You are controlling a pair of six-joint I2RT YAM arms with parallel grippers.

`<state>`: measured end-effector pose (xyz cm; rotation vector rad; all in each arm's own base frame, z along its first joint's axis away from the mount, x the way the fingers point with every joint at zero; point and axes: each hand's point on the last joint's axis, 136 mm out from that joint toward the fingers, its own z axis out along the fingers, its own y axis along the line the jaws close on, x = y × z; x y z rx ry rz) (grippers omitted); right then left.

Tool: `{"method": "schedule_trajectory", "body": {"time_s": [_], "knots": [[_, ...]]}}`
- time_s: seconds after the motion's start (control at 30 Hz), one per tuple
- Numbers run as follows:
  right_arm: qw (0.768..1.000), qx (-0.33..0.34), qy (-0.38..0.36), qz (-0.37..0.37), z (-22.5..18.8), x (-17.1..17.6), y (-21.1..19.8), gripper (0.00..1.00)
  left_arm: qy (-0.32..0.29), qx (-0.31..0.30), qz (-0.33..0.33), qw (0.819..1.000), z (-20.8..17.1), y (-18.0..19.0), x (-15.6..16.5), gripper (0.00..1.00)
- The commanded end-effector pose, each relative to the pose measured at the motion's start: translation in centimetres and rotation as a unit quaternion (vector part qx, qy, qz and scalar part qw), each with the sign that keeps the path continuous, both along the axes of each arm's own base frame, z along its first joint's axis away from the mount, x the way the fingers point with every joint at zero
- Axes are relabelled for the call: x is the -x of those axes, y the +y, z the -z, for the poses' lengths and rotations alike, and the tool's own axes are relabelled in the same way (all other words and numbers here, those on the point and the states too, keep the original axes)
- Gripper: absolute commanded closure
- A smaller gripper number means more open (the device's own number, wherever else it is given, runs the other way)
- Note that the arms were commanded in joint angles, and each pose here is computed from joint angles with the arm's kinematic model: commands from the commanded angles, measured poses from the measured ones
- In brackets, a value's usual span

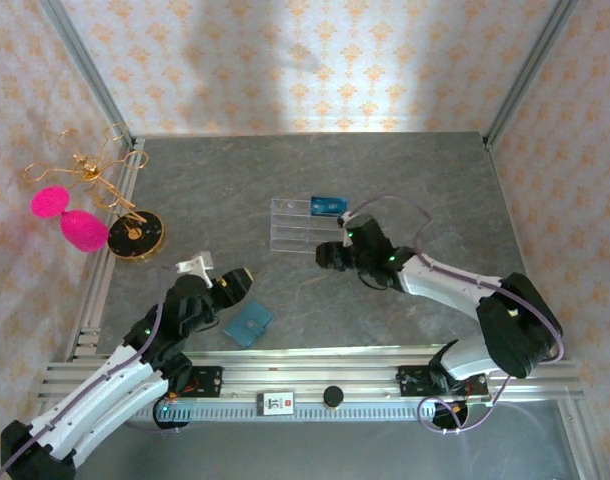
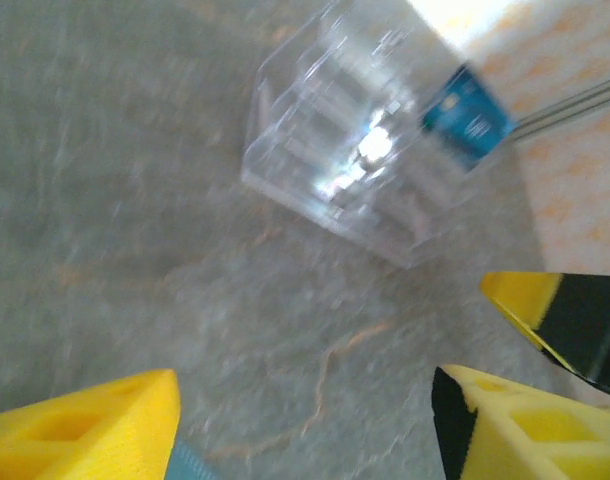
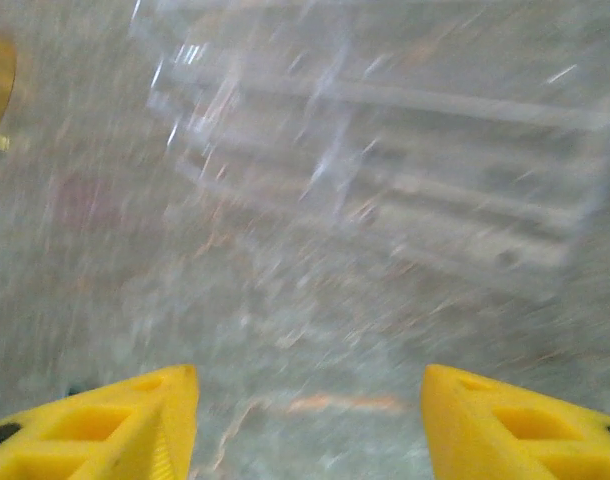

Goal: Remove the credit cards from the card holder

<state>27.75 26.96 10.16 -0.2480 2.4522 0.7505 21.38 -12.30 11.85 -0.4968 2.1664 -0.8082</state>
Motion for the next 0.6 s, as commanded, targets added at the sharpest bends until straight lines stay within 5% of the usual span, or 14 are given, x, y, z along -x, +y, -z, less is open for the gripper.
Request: {"method": "schedule_trajectory", "body": {"time_s": [0.0, 0.33, 0.57], "knots": [[0.998, 0.016, 0.037, -0.053, 2.5, 3.7, 2.2, 0.42, 0.076, -0.046, -0.041, 0.995, 2.9, 1.8, 2.0, 0.35], [0.968, -0.072, 0.113, -0.211, 3.2, 12.0, 11.8, 0.48, 0.107, -0.044, -0.033, 0.993, 4.6, 1.0, 2.8, 0.44], [0.975, -0.069, 0.092, -0.191, 2.2, 11.6, 11.5, 0.53, 0.155, -0.024, -0.009, 0.988, 7.8, 0.4, 4.7, 0.45]]}}
